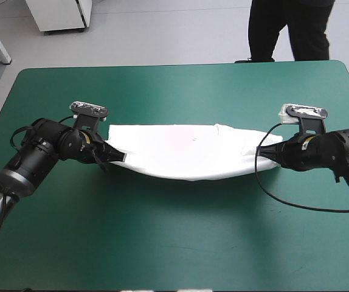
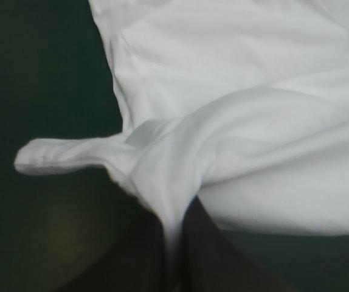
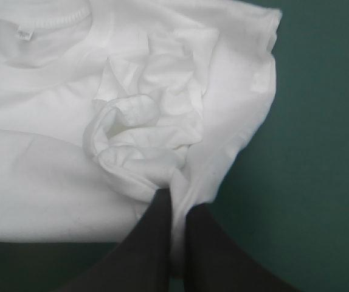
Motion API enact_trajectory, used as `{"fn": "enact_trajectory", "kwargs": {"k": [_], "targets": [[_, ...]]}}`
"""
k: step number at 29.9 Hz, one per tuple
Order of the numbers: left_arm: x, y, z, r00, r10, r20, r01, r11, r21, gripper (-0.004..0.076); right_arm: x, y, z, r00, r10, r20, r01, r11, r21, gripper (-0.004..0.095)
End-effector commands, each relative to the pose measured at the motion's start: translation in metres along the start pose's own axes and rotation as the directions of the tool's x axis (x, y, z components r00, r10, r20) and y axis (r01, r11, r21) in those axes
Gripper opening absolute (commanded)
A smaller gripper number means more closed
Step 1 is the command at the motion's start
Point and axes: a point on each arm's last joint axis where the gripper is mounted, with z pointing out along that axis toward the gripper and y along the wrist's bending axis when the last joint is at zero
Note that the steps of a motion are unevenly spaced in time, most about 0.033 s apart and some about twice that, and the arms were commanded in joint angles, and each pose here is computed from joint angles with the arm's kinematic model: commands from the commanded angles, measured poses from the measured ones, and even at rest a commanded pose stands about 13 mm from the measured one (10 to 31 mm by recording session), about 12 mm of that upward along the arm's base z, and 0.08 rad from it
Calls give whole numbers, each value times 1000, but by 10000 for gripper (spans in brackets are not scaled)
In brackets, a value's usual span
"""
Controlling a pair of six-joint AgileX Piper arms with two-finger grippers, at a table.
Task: Fold the cloth
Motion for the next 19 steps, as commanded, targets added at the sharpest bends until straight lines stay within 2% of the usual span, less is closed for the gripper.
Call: {"fn": "enact_trajectory", "kwargs": {"k": [1, 7, 12, 19], "targets": [[-26, 4, -9, 990, 23, 142, -17, 999, -44, -22, -24, 2, -8, 991, -40, 125, 38, 999, 18, -17], [-58, 4, 18, 987, 59, 149, -47, 995, -84, -22, -55, 5, 16, 983, -65, 175, 57, 997, 50, -17], [-89, 6, 41, 983, 100, 151, -79, 987, -143, -22, -84, 4, 40, 978, -103, 179, 82, 989, 123, -17], [-115, 24, 81, 990, 62, 126, -40, 985, -171, -22, -115, -9, 80, 987, -54, 152, 32, 989, 143, -17]]}}
